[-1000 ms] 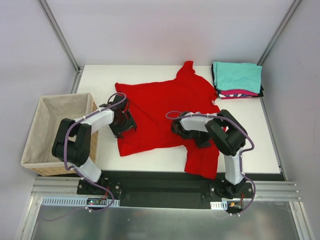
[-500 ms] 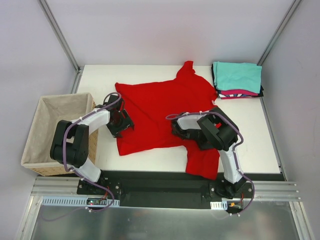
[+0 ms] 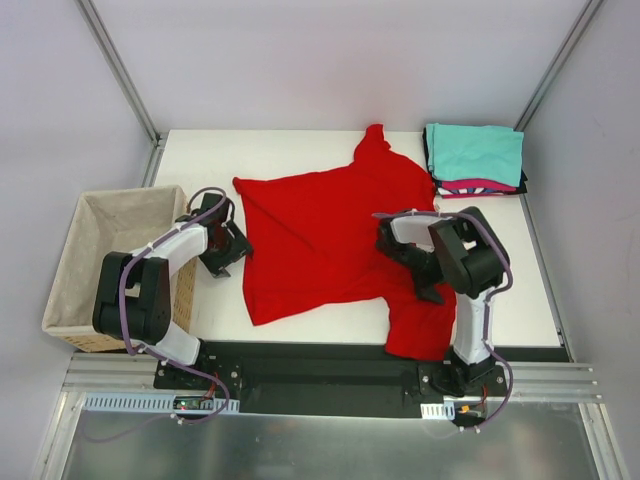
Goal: Fold and stack the t-shirts
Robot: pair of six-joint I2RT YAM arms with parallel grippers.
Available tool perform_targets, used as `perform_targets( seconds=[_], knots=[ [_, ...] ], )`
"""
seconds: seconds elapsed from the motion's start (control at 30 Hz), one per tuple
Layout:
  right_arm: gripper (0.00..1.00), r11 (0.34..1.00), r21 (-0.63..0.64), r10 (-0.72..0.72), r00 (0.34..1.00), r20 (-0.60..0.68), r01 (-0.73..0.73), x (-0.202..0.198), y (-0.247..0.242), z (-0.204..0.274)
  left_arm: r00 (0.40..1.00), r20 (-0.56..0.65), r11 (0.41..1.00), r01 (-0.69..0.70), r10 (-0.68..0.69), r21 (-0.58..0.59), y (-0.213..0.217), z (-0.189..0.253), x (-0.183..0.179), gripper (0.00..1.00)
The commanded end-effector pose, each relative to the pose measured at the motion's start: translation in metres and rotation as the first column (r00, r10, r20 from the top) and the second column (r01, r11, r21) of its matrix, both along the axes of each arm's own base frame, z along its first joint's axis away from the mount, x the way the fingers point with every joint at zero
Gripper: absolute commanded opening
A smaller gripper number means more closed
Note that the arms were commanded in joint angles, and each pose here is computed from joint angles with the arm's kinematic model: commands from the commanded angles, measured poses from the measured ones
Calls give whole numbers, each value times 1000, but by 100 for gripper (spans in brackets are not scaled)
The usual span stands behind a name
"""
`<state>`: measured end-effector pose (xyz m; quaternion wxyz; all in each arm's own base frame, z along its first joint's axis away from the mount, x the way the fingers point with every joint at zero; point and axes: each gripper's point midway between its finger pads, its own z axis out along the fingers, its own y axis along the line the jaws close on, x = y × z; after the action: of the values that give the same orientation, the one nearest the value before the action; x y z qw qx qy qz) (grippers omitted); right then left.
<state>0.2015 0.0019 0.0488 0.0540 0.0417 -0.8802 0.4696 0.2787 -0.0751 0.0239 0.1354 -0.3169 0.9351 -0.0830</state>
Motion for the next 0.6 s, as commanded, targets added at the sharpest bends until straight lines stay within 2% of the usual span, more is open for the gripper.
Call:
perform_targets(
  seconds=[0.0,0.2,0.3,0.47,0.53,0.57],
  knots=[
    [96,987,132,-93,995,26,89,-5,4,-7,999,22,999,-34,33,32,11,6,0,71],
    [97,997,59,-51,994,93,45,5,4,14,999,30,999,-32,32,22,10,8,3,70],
    [97,998,50,18,981,192,-28,21,17,39,998,60,999,-28,27,17,9,16,8,69],
    [97,973,168,80,915,395,-157,49,55,85,979,204,999,31,-24,-28,-4,60,22,68],
    [97,936,263,82,870,487,-235,65,81,100,957,288,998,47,-35,-35,-5,87,28,68],
    [97,901,335,96,879,466,-276,65,94,100,947,316,997,69,-56,-30,-6,95,30,69]
  ],
)
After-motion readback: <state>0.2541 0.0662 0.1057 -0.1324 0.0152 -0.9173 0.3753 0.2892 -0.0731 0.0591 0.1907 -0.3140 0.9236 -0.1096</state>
